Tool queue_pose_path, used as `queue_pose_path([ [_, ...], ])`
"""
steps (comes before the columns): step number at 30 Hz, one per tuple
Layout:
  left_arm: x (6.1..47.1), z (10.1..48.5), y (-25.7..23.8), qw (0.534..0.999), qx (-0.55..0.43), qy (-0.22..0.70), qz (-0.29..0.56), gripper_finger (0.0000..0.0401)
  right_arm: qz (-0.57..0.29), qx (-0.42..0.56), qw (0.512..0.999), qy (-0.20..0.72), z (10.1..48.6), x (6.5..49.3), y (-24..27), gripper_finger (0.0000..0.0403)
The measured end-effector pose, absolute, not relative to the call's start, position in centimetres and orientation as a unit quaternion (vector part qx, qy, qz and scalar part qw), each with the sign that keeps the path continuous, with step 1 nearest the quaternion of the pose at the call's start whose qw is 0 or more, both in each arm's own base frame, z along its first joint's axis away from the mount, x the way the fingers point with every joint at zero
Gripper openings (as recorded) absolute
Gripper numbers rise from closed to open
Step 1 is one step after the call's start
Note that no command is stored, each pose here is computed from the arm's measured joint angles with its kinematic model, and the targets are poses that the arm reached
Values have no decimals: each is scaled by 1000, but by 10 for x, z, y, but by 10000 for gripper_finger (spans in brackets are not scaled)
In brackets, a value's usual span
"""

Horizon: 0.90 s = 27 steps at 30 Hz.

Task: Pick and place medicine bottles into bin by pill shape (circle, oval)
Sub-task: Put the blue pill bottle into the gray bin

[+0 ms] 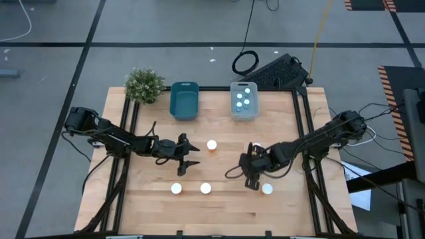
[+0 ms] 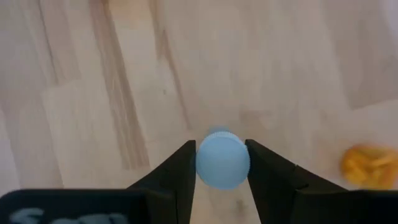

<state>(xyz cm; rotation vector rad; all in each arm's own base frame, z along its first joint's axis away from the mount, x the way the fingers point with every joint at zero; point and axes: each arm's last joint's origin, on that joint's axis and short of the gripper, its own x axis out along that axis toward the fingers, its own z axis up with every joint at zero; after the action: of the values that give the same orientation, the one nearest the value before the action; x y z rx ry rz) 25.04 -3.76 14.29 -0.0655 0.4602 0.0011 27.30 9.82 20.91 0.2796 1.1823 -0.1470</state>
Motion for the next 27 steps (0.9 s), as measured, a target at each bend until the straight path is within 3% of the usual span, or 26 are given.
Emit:
queue_pose_path([
  [15,250,143,-38,973,-32,230,0,273,-121,123,868,466,259,265,0,123],
  [27,250,143,-40,974,-31,225,-4,273,-147,92,885,432,267,254,-83,123],
])
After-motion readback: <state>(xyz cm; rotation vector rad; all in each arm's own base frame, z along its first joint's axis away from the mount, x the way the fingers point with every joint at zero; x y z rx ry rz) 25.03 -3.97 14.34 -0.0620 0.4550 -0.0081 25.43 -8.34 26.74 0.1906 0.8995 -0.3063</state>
